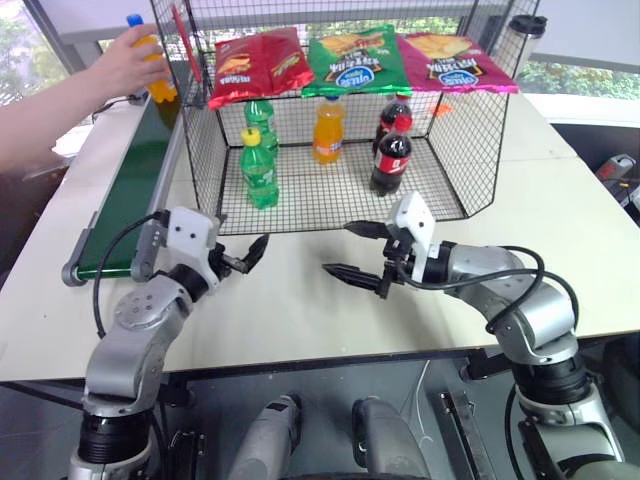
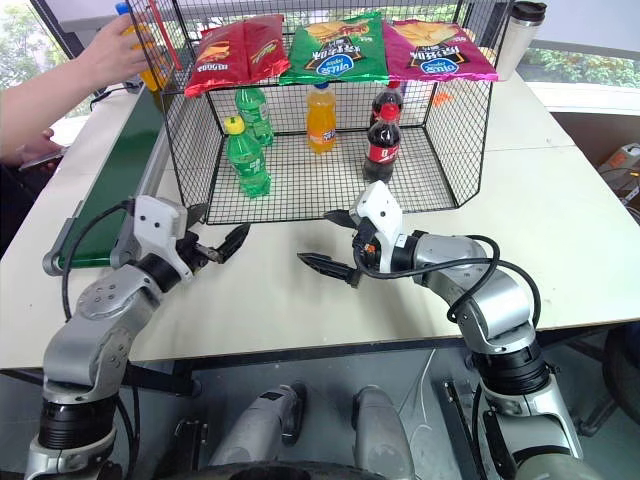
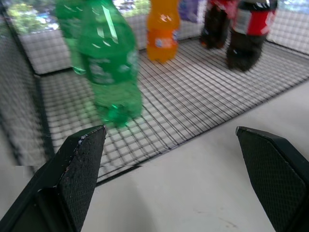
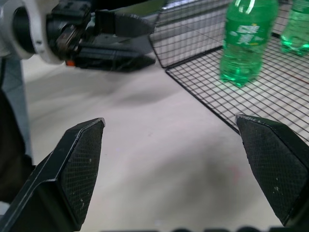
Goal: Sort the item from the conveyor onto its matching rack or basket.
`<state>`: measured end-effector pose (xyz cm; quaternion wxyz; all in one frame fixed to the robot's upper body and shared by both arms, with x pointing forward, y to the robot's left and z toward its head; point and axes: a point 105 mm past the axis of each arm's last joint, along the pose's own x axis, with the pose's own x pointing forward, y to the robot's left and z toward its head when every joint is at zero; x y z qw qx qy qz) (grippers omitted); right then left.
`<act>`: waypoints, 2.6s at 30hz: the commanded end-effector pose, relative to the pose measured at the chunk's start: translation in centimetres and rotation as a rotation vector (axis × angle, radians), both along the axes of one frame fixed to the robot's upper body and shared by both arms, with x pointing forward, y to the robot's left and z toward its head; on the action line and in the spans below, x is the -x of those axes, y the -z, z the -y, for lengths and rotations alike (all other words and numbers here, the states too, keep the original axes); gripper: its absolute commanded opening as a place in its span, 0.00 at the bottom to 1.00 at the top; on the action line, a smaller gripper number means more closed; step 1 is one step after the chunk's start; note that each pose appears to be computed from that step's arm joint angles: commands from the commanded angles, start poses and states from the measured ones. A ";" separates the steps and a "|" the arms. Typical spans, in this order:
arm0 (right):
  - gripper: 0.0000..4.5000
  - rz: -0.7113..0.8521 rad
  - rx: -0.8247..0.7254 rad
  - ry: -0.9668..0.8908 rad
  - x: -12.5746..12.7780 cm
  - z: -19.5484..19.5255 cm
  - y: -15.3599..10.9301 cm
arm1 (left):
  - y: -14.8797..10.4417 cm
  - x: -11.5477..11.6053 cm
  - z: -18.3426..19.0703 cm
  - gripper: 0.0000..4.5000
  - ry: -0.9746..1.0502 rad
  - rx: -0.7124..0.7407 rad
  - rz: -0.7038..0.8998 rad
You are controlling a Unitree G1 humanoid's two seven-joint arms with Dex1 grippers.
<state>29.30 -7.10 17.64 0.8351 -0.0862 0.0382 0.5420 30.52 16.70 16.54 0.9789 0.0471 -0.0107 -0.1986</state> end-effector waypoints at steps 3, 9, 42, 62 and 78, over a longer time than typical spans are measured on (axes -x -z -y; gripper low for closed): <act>0.99 0.071 -0.012 -0.112 1.3 -0.9 -1.9 | -1.8 1.0 -1.5 1.00 -0.067 0.012 0.033; 0.99 0.059 -0.017 -0.170 1.9 -1.1 -2.2 | -1.8 2.4 -4.2 1.00 -0.158 0.002 0.010; 0.99 0.137 0.035 -0.259 2.8 -1.6 -1.1 | -1.5 3.2 -16.5 1.00 -0.486 -0.035 -0.009; 0.99 0.135 0.044 -0.241 2.7 -1.3 -0.4 | -2.1 1.9 -17.0 1.00 -0.530 -0.051 0.035; 1.00 0.139 0.048 -0.217 2.4 -1.0 -0.4 | -5.5 1.2 -16.8 0.68 -0.464 0.096 0.149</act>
